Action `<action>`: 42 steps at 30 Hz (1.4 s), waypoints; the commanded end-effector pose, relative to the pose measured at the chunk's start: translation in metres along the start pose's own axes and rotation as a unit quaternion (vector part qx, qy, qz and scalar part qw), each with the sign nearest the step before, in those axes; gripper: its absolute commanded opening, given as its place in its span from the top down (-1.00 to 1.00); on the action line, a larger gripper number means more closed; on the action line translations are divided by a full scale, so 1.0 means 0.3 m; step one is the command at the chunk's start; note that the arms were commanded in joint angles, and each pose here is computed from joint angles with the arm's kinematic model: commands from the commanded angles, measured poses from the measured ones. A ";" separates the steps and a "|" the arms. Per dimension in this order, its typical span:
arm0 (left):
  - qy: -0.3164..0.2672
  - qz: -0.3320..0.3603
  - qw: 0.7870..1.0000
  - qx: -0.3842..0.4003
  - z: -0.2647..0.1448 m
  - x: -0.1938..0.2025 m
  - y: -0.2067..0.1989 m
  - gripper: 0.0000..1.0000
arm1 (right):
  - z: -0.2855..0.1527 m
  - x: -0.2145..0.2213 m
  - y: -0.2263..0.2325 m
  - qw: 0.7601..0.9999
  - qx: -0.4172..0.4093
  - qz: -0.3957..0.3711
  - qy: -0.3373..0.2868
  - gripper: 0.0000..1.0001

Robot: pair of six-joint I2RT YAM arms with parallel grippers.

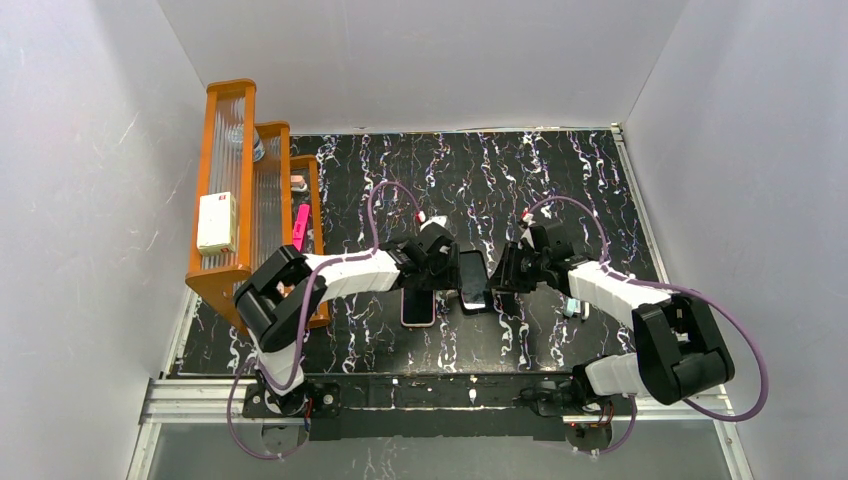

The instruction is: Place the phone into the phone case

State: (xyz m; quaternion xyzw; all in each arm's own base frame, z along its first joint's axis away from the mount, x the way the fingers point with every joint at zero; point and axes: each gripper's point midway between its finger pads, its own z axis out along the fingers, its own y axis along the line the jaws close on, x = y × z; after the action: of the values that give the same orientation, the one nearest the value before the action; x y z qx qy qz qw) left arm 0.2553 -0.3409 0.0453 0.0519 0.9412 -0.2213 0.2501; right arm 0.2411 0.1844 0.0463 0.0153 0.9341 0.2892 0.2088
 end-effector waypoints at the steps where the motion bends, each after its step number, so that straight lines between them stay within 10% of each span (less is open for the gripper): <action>1: 0.005 -0.006 1.000 0.013 0.033 -0.010 -0.024 -0.06 | 0.013 0.011 0.018 0.999 -0.039 0.000 0.008 0.21; 20: 0.032 -0.008 0.996 0.083 0.129 0.017 -0.110 0.61 | 0.055 0.056 0.035 0.996 -0.078 0.030 0.033 0.50; 42: 0.045 -0.027 0.997 0.051 0.062 0.025 -0.054 0.29 | 0.009 -0.022 0.028 0.997 -0.058 0.048 -0.007 0.16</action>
State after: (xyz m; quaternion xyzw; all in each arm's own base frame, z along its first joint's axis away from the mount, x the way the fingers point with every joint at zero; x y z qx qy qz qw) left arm 0.2676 -0.3726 0.0320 0.0439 0.9333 -0.2832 0.2165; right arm 0.2383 0.1881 0.0396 0.0568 0.9215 0.3377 0.1834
